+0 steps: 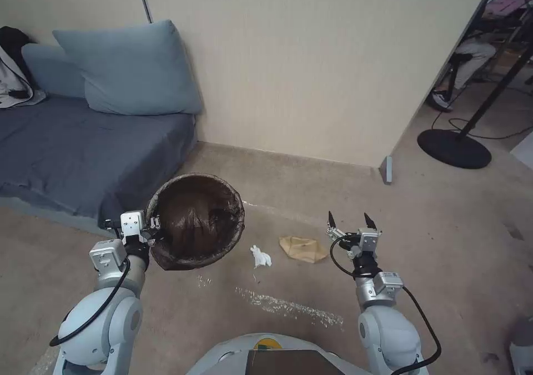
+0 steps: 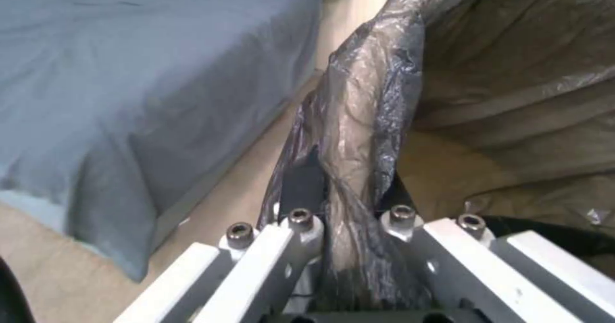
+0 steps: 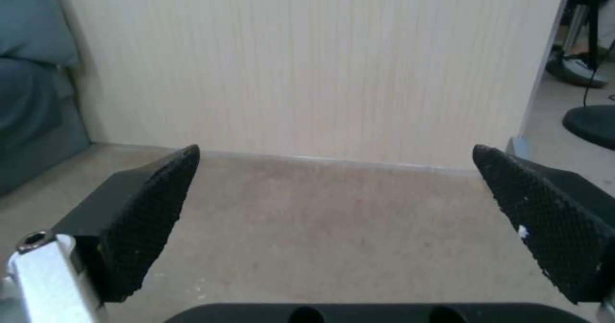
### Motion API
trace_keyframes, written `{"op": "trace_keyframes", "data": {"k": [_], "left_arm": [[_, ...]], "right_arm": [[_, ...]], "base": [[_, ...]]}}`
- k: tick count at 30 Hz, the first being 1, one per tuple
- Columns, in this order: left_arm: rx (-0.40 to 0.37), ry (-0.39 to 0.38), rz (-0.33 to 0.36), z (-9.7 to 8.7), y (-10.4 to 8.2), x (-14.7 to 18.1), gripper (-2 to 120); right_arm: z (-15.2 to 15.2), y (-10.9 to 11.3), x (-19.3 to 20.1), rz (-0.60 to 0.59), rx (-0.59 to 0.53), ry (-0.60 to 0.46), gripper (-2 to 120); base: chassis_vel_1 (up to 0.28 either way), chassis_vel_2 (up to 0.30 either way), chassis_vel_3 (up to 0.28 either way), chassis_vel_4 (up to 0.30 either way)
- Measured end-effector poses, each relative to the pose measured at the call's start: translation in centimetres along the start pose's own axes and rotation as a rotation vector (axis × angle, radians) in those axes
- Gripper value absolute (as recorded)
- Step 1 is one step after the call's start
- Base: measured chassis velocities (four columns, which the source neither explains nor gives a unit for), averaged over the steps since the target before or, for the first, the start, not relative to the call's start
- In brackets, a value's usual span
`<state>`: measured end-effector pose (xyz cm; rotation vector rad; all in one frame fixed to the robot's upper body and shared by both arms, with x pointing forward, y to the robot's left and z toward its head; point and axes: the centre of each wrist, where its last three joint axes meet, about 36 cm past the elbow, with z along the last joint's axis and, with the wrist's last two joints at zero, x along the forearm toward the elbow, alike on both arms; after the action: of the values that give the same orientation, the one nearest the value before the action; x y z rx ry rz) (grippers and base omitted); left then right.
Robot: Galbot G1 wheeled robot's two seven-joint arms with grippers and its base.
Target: Pick up the trash bin, then pick up the garbage from the floor and place it into the trash bin.
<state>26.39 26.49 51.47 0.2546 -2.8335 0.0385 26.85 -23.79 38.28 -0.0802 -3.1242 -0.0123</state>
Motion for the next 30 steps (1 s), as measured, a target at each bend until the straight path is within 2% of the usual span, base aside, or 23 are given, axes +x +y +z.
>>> {"op": "trace_keyframes", "data": {"k": [11, 22, 30], "left_arm": [[-0.004, -0.002, 0.006, -0.4, 0.0, 0.4, 5], [-0.017, 0.033, 0.007, -0.3, 0.2, 1.0, 5], [-0.017, 0.053, 0.003, 0.0, 0.3, 1.4, 5]], "right_arm": [[0.5, -0.4, -0.1, -0.013, 0.011, 0.034, 100], [2.2, -3.1, -2.5, -0.093, 0.019, 0.198, 100], [3.8, -4.1, -4.6, -0.132, 0.018, 0.264, 100]], "base": [[-0.007, 0.007, 0.003, -0.002], [0.0, 0.0, 0.0, 0.0], [0.0, 0.0, 0.0, 0.0]]}}
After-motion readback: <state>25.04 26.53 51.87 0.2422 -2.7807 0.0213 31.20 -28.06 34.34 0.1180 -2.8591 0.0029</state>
